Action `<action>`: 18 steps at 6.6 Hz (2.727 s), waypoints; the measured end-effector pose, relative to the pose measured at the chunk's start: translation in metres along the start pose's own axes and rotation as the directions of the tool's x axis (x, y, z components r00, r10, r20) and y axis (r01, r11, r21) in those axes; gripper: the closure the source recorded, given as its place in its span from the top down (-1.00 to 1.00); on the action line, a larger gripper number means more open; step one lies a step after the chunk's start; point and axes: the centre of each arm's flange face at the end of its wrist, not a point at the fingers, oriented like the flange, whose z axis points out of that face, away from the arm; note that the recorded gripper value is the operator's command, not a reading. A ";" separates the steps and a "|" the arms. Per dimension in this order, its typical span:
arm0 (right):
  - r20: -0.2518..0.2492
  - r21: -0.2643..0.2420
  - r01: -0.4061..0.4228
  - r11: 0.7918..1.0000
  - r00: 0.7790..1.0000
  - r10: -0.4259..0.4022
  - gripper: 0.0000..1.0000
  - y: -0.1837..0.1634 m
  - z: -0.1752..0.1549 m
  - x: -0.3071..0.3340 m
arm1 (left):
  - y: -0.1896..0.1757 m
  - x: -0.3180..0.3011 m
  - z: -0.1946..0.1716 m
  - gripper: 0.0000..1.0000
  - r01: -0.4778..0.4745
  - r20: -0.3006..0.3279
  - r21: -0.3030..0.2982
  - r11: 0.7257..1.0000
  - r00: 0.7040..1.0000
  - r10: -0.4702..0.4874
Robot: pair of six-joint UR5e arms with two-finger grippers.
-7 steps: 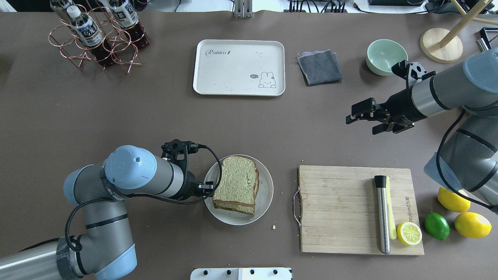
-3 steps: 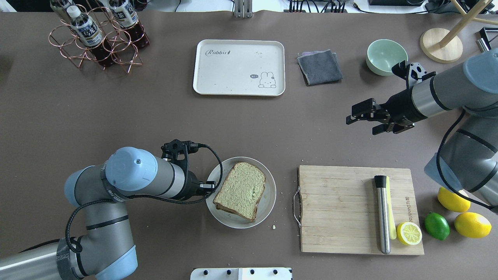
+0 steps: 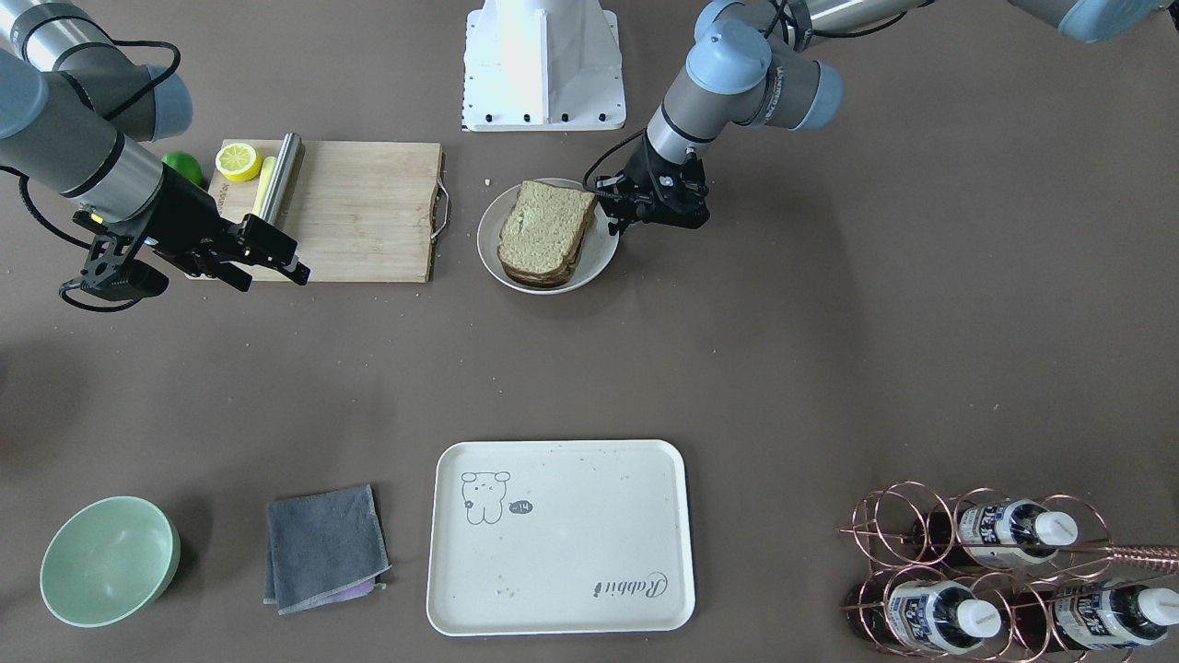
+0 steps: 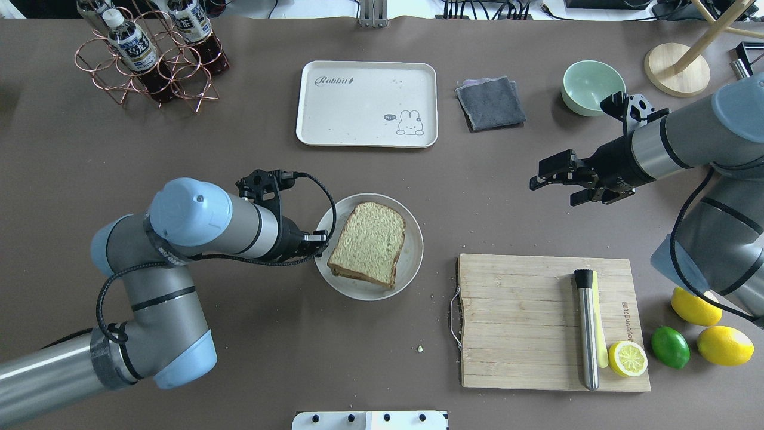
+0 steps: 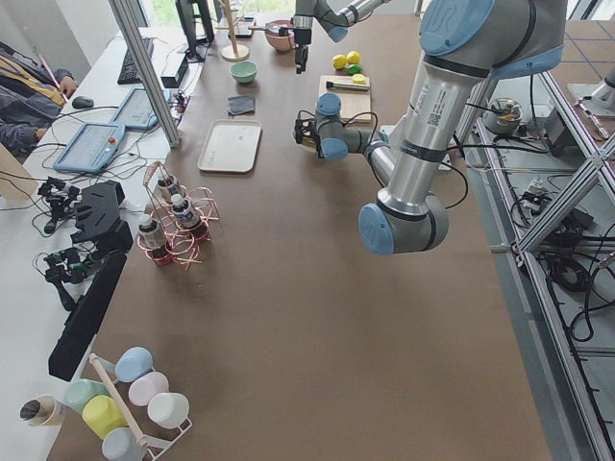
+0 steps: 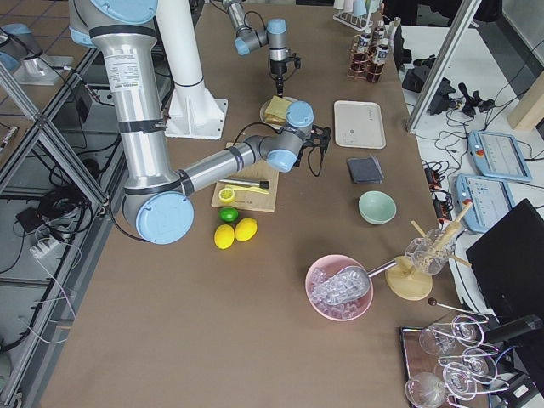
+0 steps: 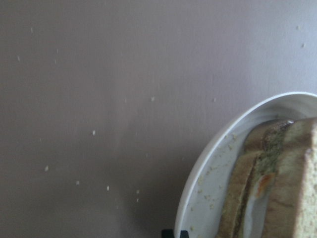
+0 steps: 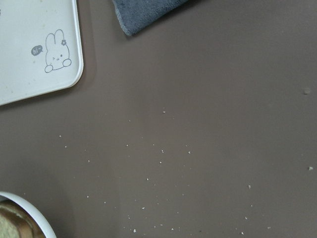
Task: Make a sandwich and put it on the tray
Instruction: 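Slide the plate with the left gripper onto the rabbit-print tray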
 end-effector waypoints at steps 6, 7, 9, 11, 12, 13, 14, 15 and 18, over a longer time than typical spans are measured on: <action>-0.041 0.016 0.038 0.999 0.998 -0.037 1.00 0.028 -0.033 0.052 | -0.240 0.019 0.051 -1.00 0.139 0.020 0.063 0.988 0.990 -0.140; -0.050 0.018 0.042 0.999 0.998 -0.042 1.00 0.033 -0.042 0.064 | -0.251 0.018 0.058 -1.00 0.143 0.022 0.071 0.987 0.989 -0.145; -0.059 0.017 0.043 0.999 0.997 -0.041 1.00 0.035 -0.045 0.072 | -0.263 0.020 0.061 -1.00 0.147 0.023 0.087 0.985 0.988 -0.150; -0.056 0.017 0.047 0.999 0.997 -0.046 1.00 0.035 -0.045 0.071 | -0.269 0.019 0.062 0.53 0.148 0.023 0.106 0.983 0.988 -0.152; -0.053 0.018 0.050 0.999 0.997 -0.049 1.00 0.036 -0.047 0.069 | -0.271 0.018 0.061 0.65 0.146 0.017 0.113 0.983 0.989 -0.149; -0.049 0.018 0.053 0.998 0.997 -0.052 1.00 0.037 -0.048 0.067 | -0.271 0.019 0.058 0.65 0.141 -0.001 0.116 0.983 0.990 -0.141; -0.048 0.019 0.055 0.998 0.997 -0.054 1.00 0.037 -0.050 0.067 | -0.267 0.020 0.049 0.65 0.144 -0.034 0.107 0.984 0.989 -0.141; -0.048 0.019 0.057 0.998 0.997 -0.056 1.00 0.037 -0.051 0.068 | -0.253 0.012 0.034 0.65 0.147 -0.070 0.086 0.985 0.987 -0.142; -0.064 0.030 0.061 0.998 0.996 -0.059 1.00 0.026 -0.069 0.093 | -0.196 -0.034 -0.044 0.65 0.132 -0.121 -0.056 0.990 0.983 -0.138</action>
